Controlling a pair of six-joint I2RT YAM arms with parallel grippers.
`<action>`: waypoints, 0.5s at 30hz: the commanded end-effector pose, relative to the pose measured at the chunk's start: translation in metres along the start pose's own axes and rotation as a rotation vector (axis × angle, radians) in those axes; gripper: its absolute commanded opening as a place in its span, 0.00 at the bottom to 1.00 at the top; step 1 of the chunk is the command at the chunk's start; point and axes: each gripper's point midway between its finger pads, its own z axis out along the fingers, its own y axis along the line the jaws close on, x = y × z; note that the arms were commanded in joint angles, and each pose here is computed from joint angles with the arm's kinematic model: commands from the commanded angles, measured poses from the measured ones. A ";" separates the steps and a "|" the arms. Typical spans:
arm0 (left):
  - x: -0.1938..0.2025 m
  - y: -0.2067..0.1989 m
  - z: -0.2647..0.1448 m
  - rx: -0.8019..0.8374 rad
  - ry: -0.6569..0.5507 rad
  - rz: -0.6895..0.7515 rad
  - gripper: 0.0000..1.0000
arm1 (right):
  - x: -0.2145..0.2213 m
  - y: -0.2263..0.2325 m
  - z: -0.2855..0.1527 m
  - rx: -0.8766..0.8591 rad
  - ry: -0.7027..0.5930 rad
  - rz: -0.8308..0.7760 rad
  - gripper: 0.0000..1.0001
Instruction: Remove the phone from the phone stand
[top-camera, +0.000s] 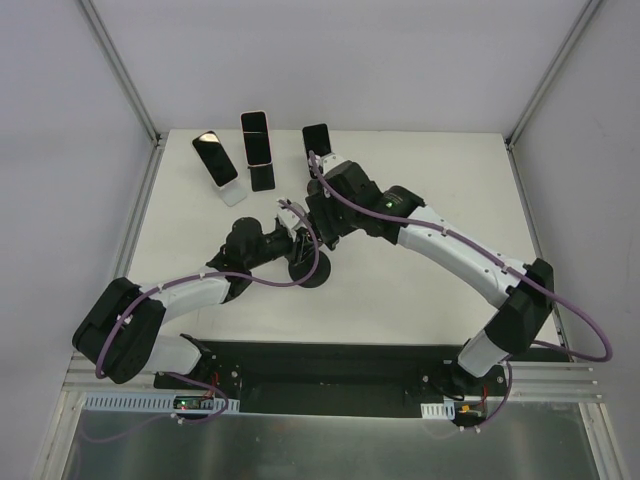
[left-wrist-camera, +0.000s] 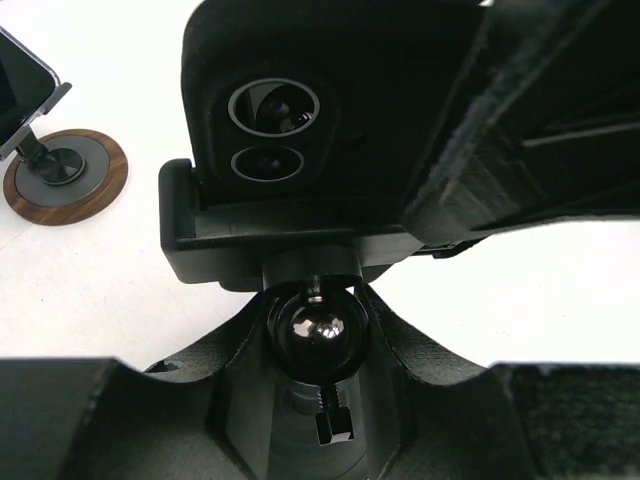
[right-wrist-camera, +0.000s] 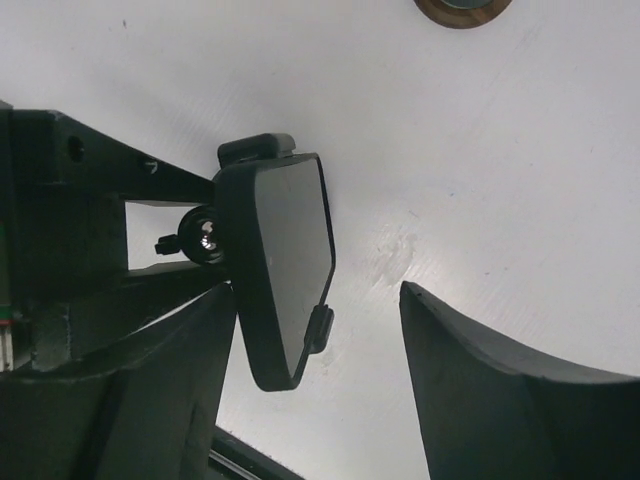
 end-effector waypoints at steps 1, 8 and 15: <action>-0.028 -0.003 0.001 -0.009 -0.089 0.018 0.00 | -0.024 0.014 -0.011 -0.085 -0.173 0.025 0.67; -0.026 -0.009 0.002 0.006 -0.071 -0.045 0.00 | -0.042 0.013 -0.010 -0.105 -0.345 -0.008 0.58; -0.022 -0.013 0.002 0.017 -0.046 -0.061 0.00 | -0.053 0.011 -0.008 -0.103 -0.400 -0.040 0.49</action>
